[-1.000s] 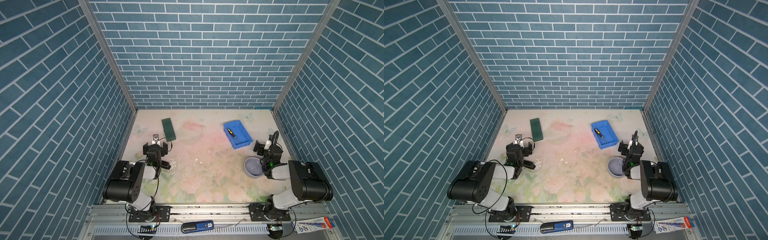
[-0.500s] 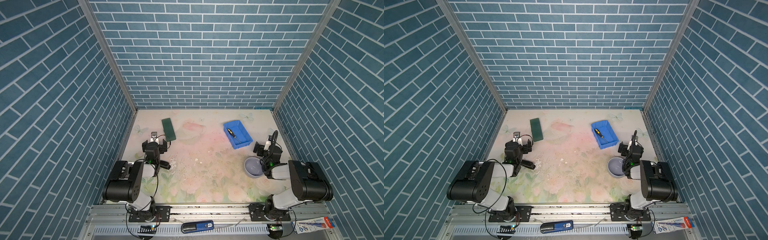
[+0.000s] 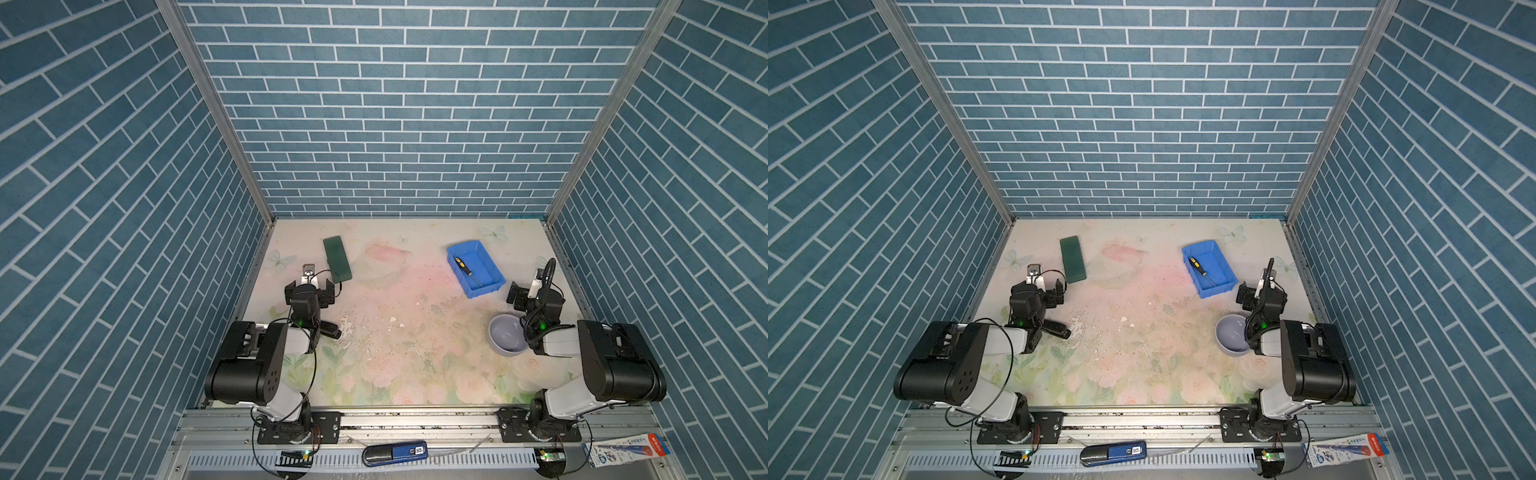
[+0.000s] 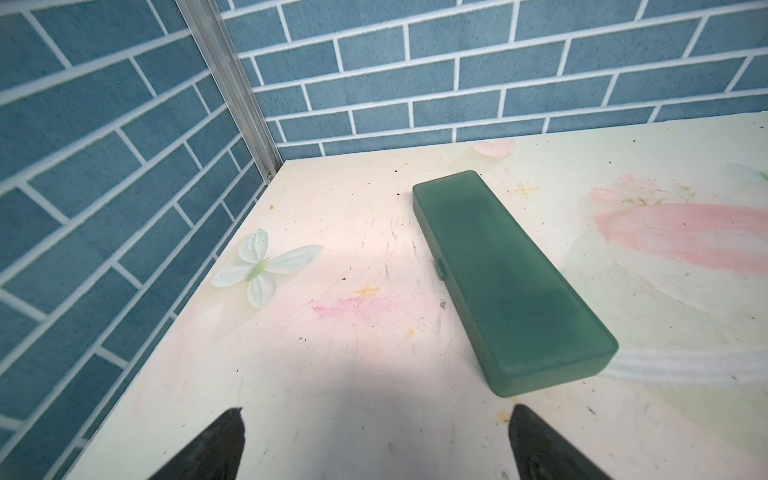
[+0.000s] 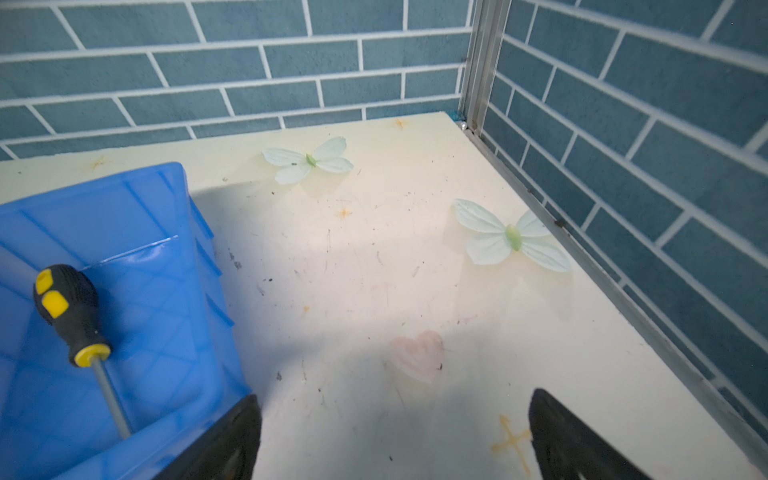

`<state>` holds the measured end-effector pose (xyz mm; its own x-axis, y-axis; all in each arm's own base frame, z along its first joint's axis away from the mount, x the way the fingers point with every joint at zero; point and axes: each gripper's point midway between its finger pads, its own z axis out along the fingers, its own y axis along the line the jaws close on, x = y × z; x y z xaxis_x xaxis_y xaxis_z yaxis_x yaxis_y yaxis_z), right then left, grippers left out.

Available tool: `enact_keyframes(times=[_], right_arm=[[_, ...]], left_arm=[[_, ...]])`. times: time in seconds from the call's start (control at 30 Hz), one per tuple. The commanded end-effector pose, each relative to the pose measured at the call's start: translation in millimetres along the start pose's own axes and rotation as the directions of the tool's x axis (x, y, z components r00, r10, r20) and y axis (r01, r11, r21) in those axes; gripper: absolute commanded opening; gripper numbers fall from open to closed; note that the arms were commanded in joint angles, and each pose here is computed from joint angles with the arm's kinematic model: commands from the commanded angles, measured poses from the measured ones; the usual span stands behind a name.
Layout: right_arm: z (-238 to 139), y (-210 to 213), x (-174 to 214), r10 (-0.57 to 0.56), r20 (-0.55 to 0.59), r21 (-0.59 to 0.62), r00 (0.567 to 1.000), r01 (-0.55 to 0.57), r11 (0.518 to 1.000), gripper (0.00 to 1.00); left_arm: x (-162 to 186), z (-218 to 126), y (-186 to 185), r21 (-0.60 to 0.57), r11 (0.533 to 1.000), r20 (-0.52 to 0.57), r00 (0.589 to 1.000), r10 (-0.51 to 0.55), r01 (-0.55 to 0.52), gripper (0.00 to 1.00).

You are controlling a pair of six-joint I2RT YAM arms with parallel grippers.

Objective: Put the screwdriver in the bin

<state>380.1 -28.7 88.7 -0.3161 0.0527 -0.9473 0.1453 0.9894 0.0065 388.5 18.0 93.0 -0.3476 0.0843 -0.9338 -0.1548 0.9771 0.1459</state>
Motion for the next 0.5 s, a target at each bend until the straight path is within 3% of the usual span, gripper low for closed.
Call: enact_keyframes(times=[0.0,0.13,0.37,0.47], right_arm=[[-12,-1,-7,-0.025,0.09,-0.002,0.996,0.025,1.0,0.99],[-12,0,-8,-0.027,0.1,-0.005,0.995,0.027,1.0,0.99],[13,-3,-5,-0.03,-0.05,0.025,0.998,0.031,0.999,0.99],[12,-2,-5,-0.031,-0.044,0.023,0.999,0.032,0.999,0.99]], left_arm=[[-4,2,0,0.006,1.0,0.007,1.0,-0.005,0.005,1.0],[-5,2,0,0.005,1.0,0.009,1.0,-0.005,0.005,1.0],[-4,1,0,0.005,1.0,0.007,1.0,-0.005,0.005,1.0],[-4,2,0,0.005,1.0,0.008,1.0,-0.005,0.005,1.0]])
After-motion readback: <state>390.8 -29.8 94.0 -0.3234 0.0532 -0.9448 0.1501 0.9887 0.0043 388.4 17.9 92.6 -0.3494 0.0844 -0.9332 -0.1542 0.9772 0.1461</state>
